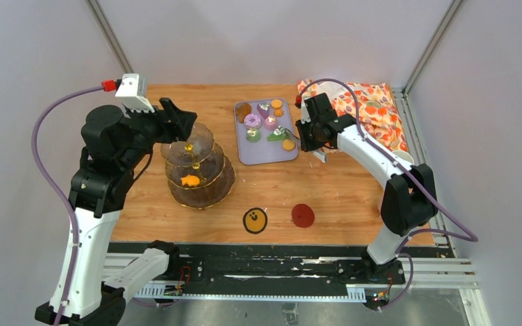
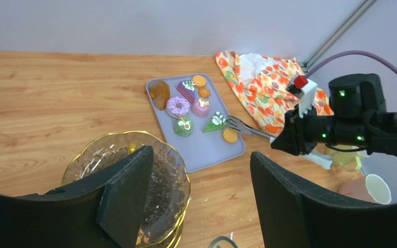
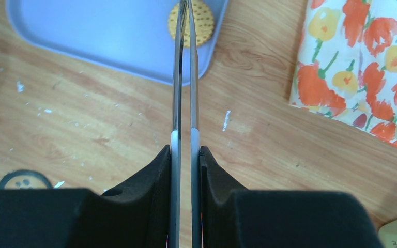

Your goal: Serve the afternoon tea

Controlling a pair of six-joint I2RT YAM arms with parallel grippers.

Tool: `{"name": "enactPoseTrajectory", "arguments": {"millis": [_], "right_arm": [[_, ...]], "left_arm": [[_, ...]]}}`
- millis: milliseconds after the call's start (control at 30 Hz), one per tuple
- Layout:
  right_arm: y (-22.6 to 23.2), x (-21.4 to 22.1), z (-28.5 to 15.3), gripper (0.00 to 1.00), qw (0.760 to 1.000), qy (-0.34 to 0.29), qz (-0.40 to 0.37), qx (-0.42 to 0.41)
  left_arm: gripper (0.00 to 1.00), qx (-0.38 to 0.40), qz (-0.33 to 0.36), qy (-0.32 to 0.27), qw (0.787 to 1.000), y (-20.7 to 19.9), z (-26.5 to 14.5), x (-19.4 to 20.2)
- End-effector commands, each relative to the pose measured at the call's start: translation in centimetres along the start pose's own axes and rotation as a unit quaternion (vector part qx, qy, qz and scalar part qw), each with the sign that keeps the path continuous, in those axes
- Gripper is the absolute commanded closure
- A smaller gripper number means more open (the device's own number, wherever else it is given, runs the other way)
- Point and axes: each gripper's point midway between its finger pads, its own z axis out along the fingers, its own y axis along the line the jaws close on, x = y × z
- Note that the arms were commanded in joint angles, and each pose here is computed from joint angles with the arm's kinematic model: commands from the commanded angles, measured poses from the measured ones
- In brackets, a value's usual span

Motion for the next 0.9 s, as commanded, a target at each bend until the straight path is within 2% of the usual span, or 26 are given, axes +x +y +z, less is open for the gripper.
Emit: {"name": "enactPoseTrajectory", "arguments": {"millis": [0, 133, 467, 867], "right_arm": [[-1.7, -2.5, 0.5, 0.99, 0.999, -0.021, 0.02, 0.022], [-0.9, -2.5, 0.5, 0.99, 0.999, -0.02, 0.029, 0.003], [1.9, -3.1, -1.3, 0.99, 0.996, -0.071, 0.047, -0.026], [5.8, -4.6, 2.1, 0.99, 0.994, -0.055, 0.046, -0.086]], "left_arm": [[0.27, 0.002, 0.006, -0.033, 0.999, -0.4, -1.1, -1.7], [0.27, -0.001, 0.007, -0.031, 0.999, -0.2, -1.2, -1.6], [0.27, -0.001, 0.002, -0.025, 1.0, -0.2, -0.6, -1.1], [0.27, -0.001, 0.0, -0.025, 1.0, -0.1, -0.9, -0.9]]}}
